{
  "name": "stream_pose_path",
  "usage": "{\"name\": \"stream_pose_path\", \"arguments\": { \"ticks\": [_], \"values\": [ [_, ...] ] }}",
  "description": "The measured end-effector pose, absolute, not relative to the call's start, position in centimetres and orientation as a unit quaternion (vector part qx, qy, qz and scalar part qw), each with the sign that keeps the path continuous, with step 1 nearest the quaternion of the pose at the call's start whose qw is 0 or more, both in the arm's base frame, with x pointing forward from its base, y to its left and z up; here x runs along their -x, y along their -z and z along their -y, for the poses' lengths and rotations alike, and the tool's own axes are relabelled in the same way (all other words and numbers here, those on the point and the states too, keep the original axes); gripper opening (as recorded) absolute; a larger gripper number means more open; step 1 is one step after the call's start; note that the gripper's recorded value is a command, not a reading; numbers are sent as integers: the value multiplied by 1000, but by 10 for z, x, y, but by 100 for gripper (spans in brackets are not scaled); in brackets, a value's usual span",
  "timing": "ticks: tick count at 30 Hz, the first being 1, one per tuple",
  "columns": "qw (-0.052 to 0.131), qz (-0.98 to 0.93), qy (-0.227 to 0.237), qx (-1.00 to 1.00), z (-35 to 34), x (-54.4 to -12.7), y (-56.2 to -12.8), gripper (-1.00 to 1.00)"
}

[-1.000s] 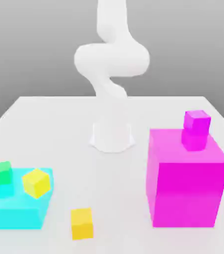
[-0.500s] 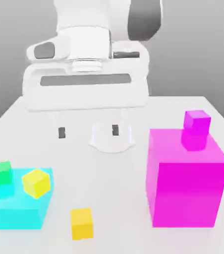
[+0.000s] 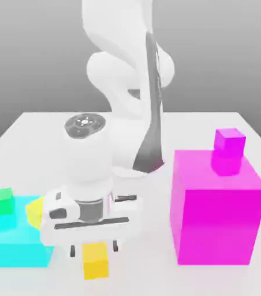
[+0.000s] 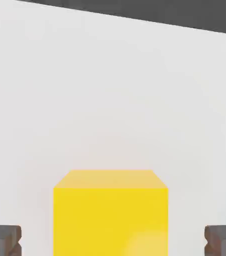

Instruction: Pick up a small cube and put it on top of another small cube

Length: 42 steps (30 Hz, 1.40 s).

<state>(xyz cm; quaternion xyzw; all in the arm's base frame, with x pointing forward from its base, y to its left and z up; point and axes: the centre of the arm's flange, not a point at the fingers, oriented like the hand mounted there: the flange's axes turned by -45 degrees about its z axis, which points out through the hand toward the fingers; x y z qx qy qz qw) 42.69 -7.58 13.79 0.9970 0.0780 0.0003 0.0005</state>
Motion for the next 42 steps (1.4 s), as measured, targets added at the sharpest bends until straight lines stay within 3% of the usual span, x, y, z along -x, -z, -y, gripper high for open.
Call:
{"name": "stream_pose_path", "arguments": {
  "ticks": [6, 12, 20, 25, 30, 34, 35, 42],
  "values": [
    [0, -78, 0, -997, 76, -427, -135, -100],
    [0, -66, 0, -998, 79, -427, -191, -100],
    [23, 66, -15, -997, 116, -432, -230, -100],
    [21, 269, -8, -963, 220, -393, -269, -100],
    [3, 432, -1, -902, 300, -325, -310, -100],
    [-2, 440, -1, -898, 305, -318, -271, -100],
    [-2, 440, -1, -898, 305, -317, -260, 100],
    [-1, 443, 0, -896, 307, -315, -258, 100]
  ]
}}
